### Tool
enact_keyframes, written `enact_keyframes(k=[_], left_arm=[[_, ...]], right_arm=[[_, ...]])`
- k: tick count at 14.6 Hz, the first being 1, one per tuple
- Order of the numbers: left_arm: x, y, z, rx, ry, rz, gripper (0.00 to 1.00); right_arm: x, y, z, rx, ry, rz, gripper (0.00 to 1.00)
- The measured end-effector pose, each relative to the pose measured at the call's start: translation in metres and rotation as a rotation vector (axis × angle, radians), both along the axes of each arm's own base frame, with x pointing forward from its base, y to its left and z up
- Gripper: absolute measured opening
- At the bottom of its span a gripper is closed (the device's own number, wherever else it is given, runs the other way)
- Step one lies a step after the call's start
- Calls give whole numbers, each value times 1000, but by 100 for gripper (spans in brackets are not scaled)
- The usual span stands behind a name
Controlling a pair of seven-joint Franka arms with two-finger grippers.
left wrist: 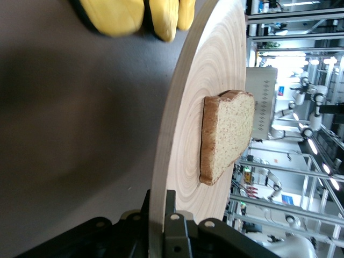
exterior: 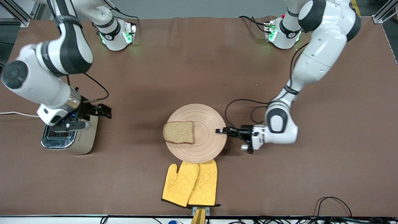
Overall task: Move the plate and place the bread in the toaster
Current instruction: 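Push the wooden plate toward the table center with the left gripper, then grasp the bread slice with the right gripper while the left gripper withdraws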
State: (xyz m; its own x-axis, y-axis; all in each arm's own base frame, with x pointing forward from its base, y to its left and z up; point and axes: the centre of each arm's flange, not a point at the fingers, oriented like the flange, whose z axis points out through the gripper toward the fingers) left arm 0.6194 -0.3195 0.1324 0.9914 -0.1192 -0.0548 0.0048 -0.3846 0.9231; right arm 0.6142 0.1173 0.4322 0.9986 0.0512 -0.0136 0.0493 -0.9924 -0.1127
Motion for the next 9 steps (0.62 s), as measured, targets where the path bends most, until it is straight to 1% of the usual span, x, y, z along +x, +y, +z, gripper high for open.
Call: enact_keyframes(k=[2,3,5,7,8,9], left_arm=[[-20,-36,-7,31,4,28,8],[-28,-50,-10,40,9,41,8],[-44,-71,-16,61,14,55,8],[-52,-81,-19,78,11,57,8],[-53,-82,-20,80,13,56,11],[-52,-81,-20,78,15,60,20]], right_arm=[[5,12,-24,5,11,3,100],[5,18,-33,4,4,10,100],[-1,36,-55,2,-15,30,100],[-12,57,-77,1,-51,57,100],[-21,69,-93,-1,-81,73,100],[-27,74,-104,-4,-86,81,100]])
